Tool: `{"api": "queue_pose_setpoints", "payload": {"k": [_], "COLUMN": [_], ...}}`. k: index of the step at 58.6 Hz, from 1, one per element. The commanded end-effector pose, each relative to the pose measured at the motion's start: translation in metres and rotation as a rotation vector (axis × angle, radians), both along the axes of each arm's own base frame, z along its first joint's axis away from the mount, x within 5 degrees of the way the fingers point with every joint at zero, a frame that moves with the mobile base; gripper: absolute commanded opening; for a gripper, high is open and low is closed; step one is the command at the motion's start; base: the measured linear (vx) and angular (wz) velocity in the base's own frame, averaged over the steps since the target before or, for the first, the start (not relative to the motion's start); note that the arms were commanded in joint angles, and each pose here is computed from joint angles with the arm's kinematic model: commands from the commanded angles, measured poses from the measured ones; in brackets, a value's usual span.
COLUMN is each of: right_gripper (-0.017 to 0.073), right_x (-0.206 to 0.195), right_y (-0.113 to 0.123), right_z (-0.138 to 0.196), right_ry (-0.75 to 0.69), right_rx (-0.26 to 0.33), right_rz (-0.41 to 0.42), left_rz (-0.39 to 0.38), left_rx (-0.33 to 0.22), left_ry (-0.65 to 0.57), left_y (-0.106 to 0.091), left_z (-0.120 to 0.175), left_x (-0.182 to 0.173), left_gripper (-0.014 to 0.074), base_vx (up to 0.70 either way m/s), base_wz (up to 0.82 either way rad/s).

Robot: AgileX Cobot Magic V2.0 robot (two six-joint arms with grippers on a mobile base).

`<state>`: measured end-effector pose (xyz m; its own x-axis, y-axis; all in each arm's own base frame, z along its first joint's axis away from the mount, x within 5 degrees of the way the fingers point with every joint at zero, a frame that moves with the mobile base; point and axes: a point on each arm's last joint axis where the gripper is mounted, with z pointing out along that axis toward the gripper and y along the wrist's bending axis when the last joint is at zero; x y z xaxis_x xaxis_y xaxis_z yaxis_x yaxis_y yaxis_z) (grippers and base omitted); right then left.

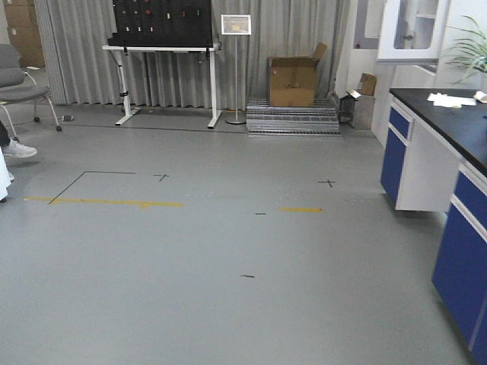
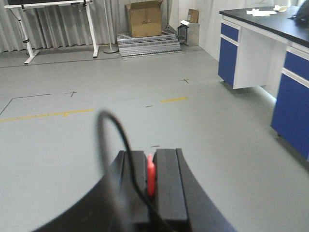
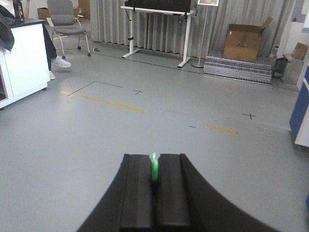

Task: Sort red and green spoons into left cabinet
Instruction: 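Drive the base along the bench toward the cabinet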

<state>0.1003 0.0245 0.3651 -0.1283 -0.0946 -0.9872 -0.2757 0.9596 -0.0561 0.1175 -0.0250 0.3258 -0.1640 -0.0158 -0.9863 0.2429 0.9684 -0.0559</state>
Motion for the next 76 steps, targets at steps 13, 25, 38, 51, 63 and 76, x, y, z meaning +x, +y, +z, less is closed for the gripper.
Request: {"api": "queue_pose_setpoints", "payload": {"k": [13, 25, 38, 51, 63, 76], "right_gripper": [-0.0003, -0.0003, -0.0003, -0.0003, -0.0003, -0.0003], "right_x": [0.0000, 0.0000, 0.0000, 0.0000, 0.0000, 0.0000], "right_y": [-0.0030, -0.0030, -0.0030, -0.0030, -0.0030, -0.0030], "right_z": [0.0146, 0.0146, 0.0146, 0.0146, 0.0146, 0.0146], "right_ry": [-0.082, -0.082, -0.082, -0.082, -0.082, -0.082], "right_rx": [0.029, 0.029, 0.029, 0.029, 0.029, 0.029], "right_rz": [-0.037, -0.037, -0.037, -0.037, -0.037, -0.037], "left_rz": [0.041, 0.041, 0.041, 0.041, 0.041, 0.042], "left_rx": [-0.041, -0.041, -0.041, -0.041, -0.041, -0.041], "left_ry": [-0.072, -0.072, -0.072, -0.072, -0.072, -0.073], "left_y": [0.0032, 0.0032, 0.0032, 0.0032, 0.0032, 0.0033], "left_z": [0.0140, 0.0140, 0.0140, 0.0140, 0.0140, 0.0141], "left_x": [0.0006, 0.0006, 0.0006, 0.0006, 0.0006, 0.0007], "left_gripper": [-0.0001, -0.0001, -0.0001, -0.0001, -0.0001, -0.0001], "base_vx": [0.68, 0.68, 0.68, 0.68, 0.68, 0.69], "base_wz": [0.14, 0.10, 0.04, -0.02, -0.03, 0.01]}}
